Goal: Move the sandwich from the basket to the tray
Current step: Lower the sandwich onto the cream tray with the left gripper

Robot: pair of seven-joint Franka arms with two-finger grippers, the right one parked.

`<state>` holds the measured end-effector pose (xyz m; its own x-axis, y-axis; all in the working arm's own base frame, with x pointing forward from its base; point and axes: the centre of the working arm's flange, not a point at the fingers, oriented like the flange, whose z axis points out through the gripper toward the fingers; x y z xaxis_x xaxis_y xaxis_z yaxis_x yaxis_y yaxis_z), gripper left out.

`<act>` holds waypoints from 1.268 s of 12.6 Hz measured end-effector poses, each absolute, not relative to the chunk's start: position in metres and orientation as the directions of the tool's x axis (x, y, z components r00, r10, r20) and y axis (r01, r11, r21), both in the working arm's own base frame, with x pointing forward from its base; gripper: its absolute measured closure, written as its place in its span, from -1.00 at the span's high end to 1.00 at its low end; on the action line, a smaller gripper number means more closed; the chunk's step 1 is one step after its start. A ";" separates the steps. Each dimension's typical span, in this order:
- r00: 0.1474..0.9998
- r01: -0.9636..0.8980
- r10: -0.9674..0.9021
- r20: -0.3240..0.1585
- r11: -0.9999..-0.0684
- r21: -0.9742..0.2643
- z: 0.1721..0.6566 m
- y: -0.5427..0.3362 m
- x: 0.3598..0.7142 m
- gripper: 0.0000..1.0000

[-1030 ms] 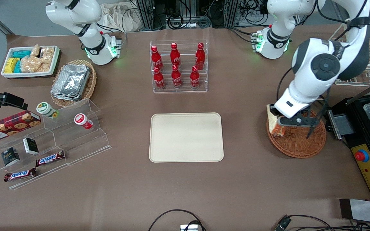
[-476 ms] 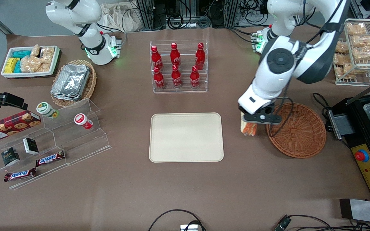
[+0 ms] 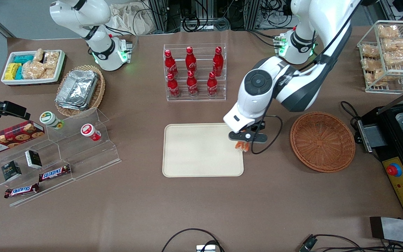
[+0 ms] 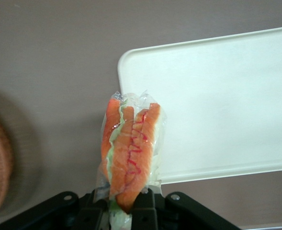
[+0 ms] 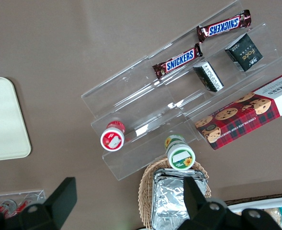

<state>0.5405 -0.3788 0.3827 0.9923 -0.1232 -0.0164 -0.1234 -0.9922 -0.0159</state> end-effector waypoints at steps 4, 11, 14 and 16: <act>0.993 -0.094 -0.095 -0.070 -0.995 0.011 0.345 -0.401 0.549 -0.68; 0.992 -0.070 -0.067 -0.107 -0.997 -0.027 0.269 -0.430 0.554 -0.69; 0.992 -0.069 -0.066 -0.112 -0.997 -0.022 0.255 -0.432 0.557 -0.70; 0.992 -0.069 -0.066 -0.103 -0.997 -0.027 0.250 -0.437 0.554 -0.69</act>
<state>0.5537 -0.4369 0.2496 0.9925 -0.0660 -0.1034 -0.0692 -0.9972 -0.0273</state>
